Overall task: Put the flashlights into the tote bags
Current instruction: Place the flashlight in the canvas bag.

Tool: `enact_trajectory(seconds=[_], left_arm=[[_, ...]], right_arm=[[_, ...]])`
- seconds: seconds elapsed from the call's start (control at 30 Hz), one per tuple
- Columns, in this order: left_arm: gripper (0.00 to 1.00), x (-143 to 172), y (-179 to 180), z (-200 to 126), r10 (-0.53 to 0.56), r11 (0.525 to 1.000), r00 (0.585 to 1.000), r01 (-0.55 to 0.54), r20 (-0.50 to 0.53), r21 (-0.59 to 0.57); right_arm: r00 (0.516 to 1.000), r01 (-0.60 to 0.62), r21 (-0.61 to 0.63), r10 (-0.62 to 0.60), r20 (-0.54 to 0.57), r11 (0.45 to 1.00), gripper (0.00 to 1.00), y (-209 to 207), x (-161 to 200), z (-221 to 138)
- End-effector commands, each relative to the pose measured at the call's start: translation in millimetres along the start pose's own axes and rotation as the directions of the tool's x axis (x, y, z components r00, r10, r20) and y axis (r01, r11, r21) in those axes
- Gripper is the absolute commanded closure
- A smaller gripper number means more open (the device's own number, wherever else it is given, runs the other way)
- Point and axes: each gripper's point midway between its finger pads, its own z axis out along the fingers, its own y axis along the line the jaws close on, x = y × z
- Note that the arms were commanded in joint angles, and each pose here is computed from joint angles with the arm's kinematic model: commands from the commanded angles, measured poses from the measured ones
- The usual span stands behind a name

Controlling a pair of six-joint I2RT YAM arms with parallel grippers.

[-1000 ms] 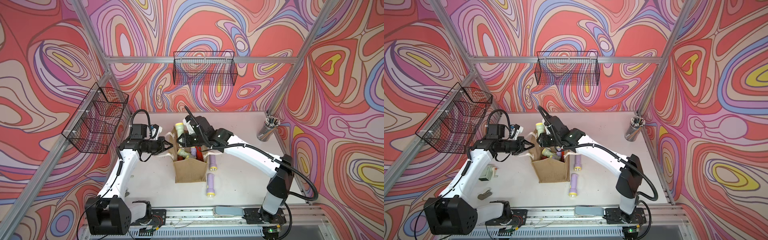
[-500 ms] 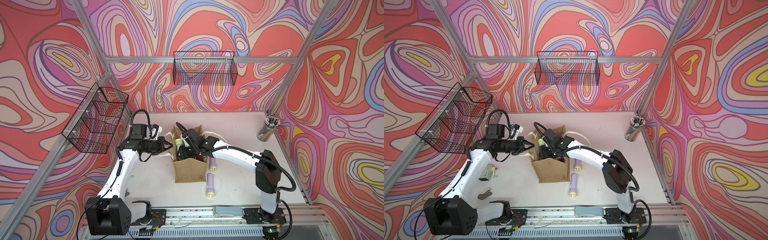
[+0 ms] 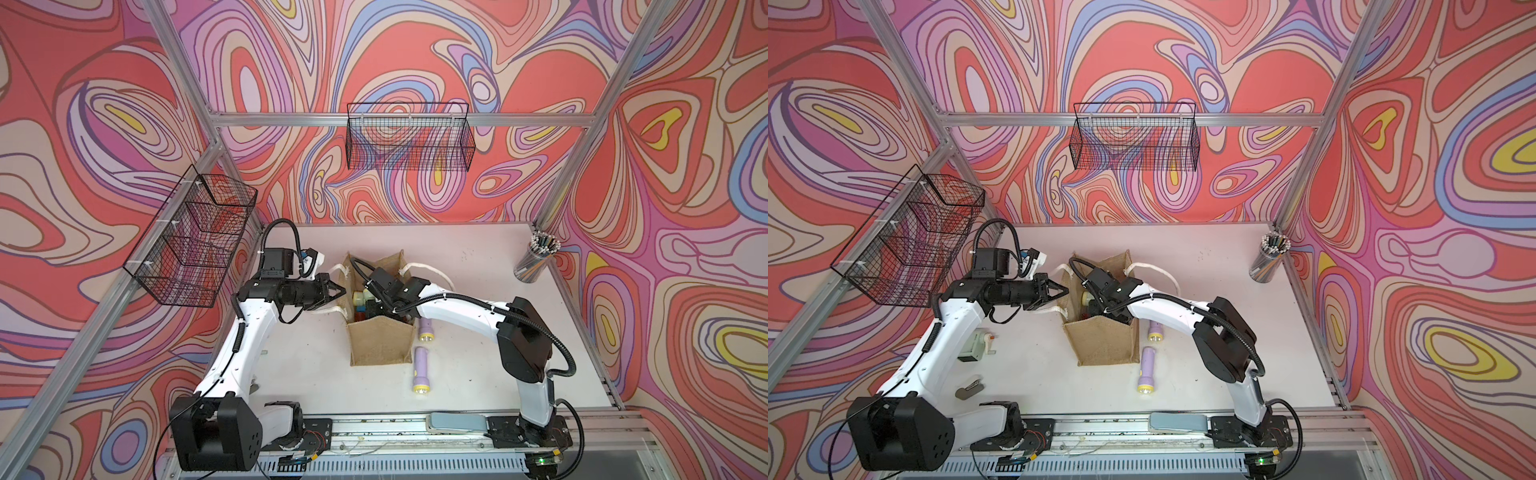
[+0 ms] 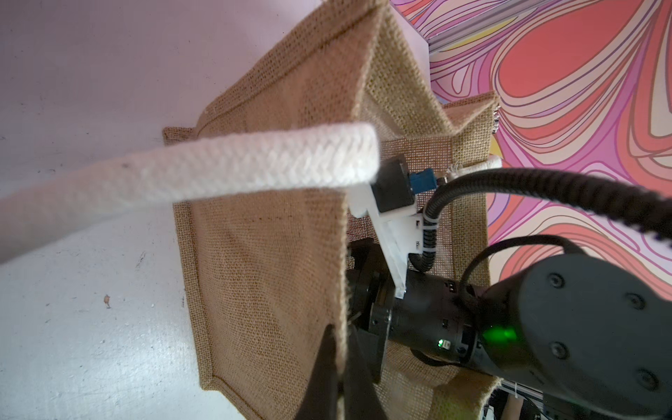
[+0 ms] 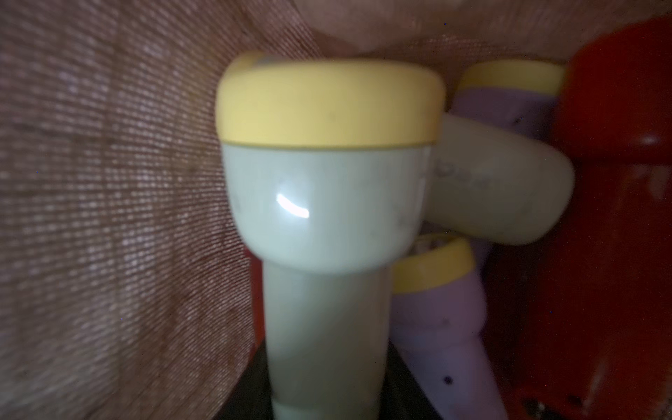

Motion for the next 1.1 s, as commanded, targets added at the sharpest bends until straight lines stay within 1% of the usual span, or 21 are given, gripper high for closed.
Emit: enact_trajectory(seconds=[0.0,0.17,0.23,0.37,0.47,0.6,0.8,0.83,1.07], left_arm=[[0.97,-2,-3,-4,0.035,0.999,0.999,-0.035,0.021,0.001],[0.97,-1,-4,-4,0.037,0.999,0.999,-0.037,0.023,0.001],[0.97,-1,-3,-5,0.036,0.999,0.999,-0.036,0.023,0.000],[0.97,-1,-3,-5,0.037,0.999,0.999,-0.037,0.023,-0.002],[0.97,-1,-3,-5,0.037,0.999,0.999,-0.037,0.024,0.000],[0.97,-1,-3,-4,0.034,0.999,0.999,-0.034,0.022,0.001],[0.97,-1,-5,-6,0.040,0.999,0.999,-0.040,0.028,0.003],[0.97,-1,-5,-6,0.041,0.999,0.999,-0.041,0.029,0.002],[0.97,-1,-5,-6,0.042,0.999,0.999,-0.042,0.031,0.003]], right_arm=[[1.000,-0.007,0.074,0.007,0.009,0.997,0.72,-14,-1,2],[0.999,0.018,0.072,-0.021,0.034,0.997,0.59,-9,-11,-8],[0.998,0.032,0.078,-0.035,0.048,0.996,0.55,-7,-14,-14],[0.994,0.048,0.068,-0.055,0.098,0.996,0.45,-2,-26,-35],[0.987,0.054,0.064,-0.063,0.144,0.996,0.40,1,-34,-54],[0.974,0.064,0.069,-0.078,0.213,0.996,0.38,2,-46,-80],[0.938,0.068,0.108,-0.100,0.333,0.992,0.37,-5,-61,-130],[0.928,0.064,0.112,-0.100,0.358,0.992,0.37,-6,-63,-144],[0.874,0.022,0.144,-0.089,0.478,0.989,0.37,-28,-63,-202]])
